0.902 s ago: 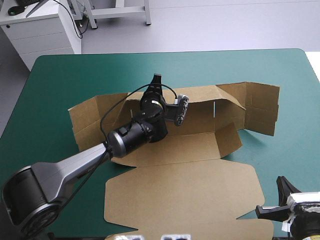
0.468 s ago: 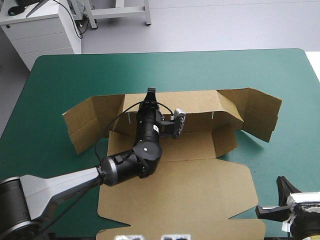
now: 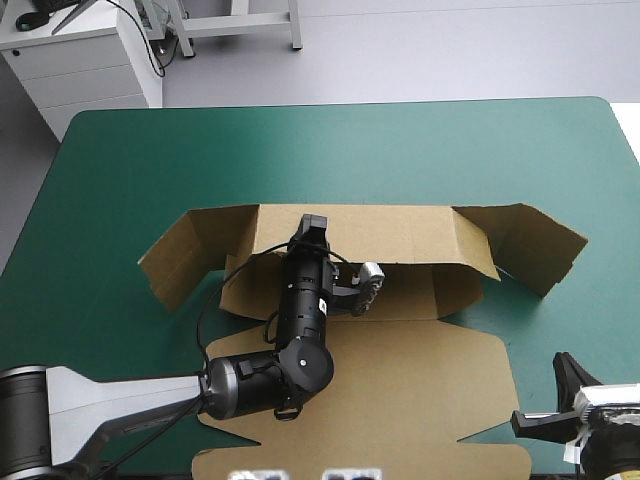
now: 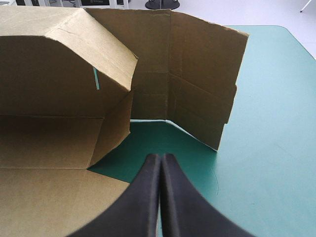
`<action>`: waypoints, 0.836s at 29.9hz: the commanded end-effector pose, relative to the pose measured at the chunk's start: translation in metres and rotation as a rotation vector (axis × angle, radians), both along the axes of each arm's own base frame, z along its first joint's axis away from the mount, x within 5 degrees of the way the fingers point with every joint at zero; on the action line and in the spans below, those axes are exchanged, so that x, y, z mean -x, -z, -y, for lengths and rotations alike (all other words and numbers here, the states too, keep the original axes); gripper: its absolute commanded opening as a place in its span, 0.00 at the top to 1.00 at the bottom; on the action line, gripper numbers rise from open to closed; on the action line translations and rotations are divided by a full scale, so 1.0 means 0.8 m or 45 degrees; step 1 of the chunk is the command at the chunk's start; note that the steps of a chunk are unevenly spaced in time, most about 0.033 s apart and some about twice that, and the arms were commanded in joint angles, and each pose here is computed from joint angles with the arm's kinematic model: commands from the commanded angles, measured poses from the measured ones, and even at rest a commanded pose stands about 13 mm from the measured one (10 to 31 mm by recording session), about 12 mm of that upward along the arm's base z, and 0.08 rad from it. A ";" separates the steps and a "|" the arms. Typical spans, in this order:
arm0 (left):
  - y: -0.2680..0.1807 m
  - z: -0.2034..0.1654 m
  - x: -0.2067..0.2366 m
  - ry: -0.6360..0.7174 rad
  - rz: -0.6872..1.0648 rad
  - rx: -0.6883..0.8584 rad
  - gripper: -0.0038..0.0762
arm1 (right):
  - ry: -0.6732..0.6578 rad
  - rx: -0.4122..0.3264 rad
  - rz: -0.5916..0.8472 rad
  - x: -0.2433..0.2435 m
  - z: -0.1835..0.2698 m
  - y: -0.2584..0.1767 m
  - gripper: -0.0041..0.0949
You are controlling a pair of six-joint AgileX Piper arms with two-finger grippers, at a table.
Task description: Fold the box
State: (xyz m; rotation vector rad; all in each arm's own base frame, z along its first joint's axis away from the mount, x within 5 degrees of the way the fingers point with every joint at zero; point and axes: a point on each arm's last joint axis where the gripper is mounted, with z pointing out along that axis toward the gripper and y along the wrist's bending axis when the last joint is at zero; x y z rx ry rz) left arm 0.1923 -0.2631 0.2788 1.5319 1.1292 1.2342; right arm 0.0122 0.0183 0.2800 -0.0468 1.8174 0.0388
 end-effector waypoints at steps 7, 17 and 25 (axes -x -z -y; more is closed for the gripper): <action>-0.050 -0.015 0.008 0.002 0.134 0.103 0.96 | 0.022 0.001 0.155 0.007 0.000 -0.019 0.98; -0.046 -0.012 0.009 0.046 0.071 0.127 0.96 | 0.021 0.003 0.155 0.007 0.000 -0.019 0.98; -0.046 -0.012 0.009 0.045 0.068 0.130 0.96 | 0.017 -0.004 0.100 0.000 0.001 -0.020 0.97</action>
